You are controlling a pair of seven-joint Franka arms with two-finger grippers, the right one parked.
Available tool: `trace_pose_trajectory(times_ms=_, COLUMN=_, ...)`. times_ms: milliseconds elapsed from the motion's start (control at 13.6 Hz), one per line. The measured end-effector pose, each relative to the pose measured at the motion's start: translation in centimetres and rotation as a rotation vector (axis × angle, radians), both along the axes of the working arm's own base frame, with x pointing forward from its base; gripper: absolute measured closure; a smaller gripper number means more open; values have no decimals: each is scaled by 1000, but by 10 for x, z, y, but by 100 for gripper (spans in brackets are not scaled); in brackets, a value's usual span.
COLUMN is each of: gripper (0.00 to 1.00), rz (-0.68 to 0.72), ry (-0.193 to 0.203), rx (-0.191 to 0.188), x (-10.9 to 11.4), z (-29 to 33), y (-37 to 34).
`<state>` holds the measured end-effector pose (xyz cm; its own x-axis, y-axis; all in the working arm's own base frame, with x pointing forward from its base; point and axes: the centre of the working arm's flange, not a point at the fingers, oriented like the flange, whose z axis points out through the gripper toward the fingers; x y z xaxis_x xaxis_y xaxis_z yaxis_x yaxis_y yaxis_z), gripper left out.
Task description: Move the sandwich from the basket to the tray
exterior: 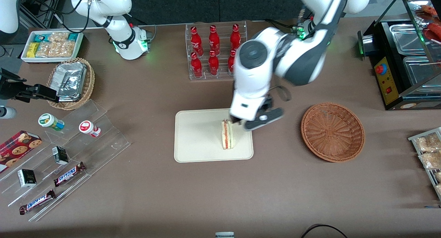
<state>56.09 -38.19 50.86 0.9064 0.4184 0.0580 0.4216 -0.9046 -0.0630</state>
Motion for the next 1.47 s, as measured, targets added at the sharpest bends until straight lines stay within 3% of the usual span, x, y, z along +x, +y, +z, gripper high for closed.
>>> trace_pose_trajectory(times_ms=220, gripper=1, rz=5, ry=47, rx=16, x=8, z=63, y=94)
trace_pose_trajectory(times_ms=514, gripper=1, rz=-122, ry=114, rx=15, x=5, z=109, y=201)
trace_pose_trajectory(times_ms=661, gripper=0, rz=-193, ry=127, rx=0, x=1, z=118, y=247)
trace_pose_trajectory(times_ms=954, gripper=0, rz=-312, ry=141, rx=-74, x=-22, z=132, y=334)
trace_pose_trajectory(times_ms=1248, gripper=0, rz=-377, ry=143, rx=-92, x=-56, z=139, y=381)
trace_pose_trajectory(times_ms=1468, gripper=0, rz=-388, ry=146, rx=-92, x=-61, z=139, y=385)
